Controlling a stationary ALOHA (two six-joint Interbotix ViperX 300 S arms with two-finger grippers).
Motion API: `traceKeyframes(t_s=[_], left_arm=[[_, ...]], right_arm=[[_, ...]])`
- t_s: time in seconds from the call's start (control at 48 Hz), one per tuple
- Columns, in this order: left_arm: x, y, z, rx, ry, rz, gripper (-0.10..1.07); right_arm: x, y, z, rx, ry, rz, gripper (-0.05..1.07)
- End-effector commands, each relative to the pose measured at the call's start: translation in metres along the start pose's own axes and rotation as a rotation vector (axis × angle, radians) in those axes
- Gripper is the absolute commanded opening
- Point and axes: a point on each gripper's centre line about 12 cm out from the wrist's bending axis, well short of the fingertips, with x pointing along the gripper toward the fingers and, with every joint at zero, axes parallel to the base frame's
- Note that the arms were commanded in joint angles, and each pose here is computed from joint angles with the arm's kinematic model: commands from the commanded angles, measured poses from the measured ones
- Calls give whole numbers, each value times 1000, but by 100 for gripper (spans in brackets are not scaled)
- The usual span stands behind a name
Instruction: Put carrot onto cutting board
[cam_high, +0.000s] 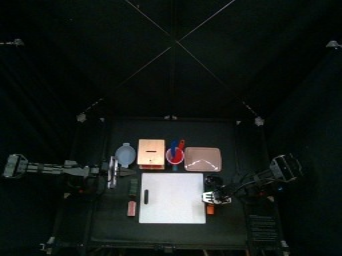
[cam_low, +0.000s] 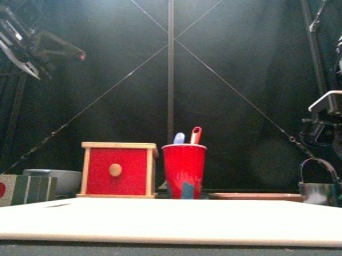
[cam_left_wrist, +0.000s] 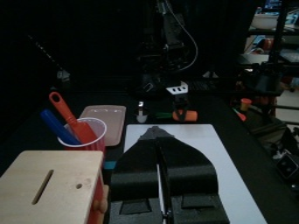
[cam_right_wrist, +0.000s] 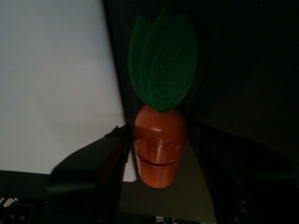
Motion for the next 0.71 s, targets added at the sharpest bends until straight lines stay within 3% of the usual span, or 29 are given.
traceKeyframes(t_s=[0.0, 0.188, 0.312, 0.542, 0.688], left_arm=[[2, 0, 6, -3, -18, 2, 6], [2, 0, 6, -3, -18, 2, 6], [2, 1, 4, -2, -15, 3, 6], [2, 2, 4, -3, -15, 9, 6], [1, 2, 2, -3, -9, 9, 6]], right_arm=[[-8, 12, -5, -10, 14, 43, 67], [-28, 50, -9, -75, -7, 156, 65], [-38, 93, 8, -110, -82, 235, 63], [-21, 165, 31, -145, -175, 275, 64], [-4, 182, 32, -113, -163, 264, 65]])
